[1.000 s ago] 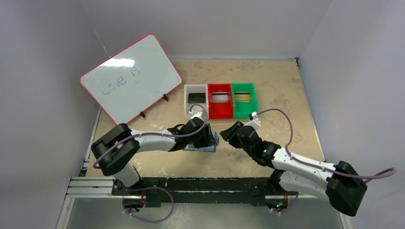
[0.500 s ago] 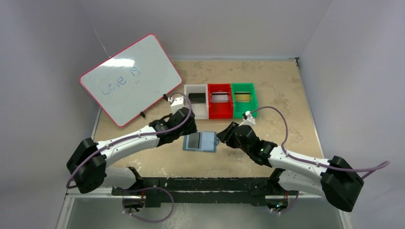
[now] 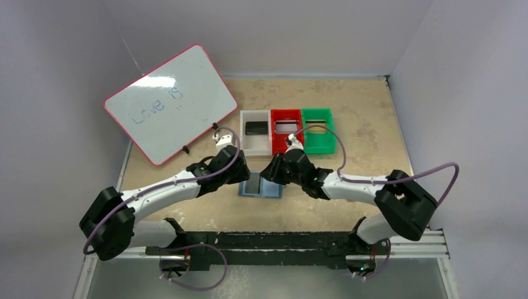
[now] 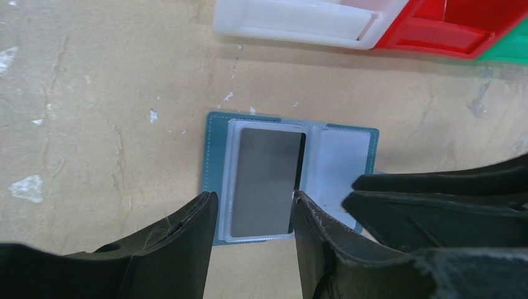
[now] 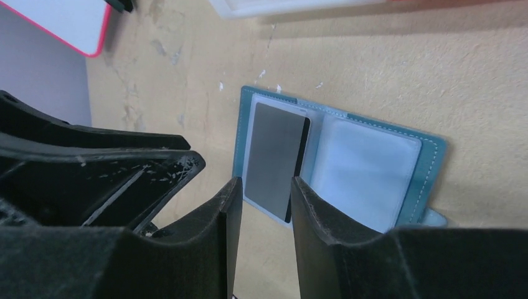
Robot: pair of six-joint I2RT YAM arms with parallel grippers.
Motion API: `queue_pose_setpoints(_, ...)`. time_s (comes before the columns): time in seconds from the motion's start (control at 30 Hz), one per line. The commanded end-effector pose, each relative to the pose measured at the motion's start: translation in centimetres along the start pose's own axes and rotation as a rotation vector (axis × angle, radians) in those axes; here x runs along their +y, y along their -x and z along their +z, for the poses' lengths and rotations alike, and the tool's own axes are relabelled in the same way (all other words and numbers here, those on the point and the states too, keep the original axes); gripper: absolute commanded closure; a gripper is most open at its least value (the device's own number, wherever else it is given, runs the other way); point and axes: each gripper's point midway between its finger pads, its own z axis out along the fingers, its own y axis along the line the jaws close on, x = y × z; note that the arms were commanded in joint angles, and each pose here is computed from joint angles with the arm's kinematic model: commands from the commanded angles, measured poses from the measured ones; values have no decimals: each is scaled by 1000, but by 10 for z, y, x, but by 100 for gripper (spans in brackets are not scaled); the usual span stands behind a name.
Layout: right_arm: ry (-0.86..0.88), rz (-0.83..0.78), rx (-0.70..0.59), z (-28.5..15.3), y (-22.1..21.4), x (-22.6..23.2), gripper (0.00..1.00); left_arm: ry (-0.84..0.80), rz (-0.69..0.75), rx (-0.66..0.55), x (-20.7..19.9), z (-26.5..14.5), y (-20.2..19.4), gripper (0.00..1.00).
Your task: Take the credit cards out of the card holder
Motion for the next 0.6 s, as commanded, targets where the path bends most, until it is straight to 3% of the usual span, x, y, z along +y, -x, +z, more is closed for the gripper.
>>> queue_pose_setpoints(0.0,80,-15,38,10,1,25,64,-116,-31,-11,-22,-3,4,53)
queue_pose_setpoints(0.2,67,1,154,27,-25,18,68,-121,-43,-2,-22,0,1,55)
queue_pose_setpoints(0.57,-1,43,179,36,-35,0,69,-146,-39,54,-24,9,-15,56)
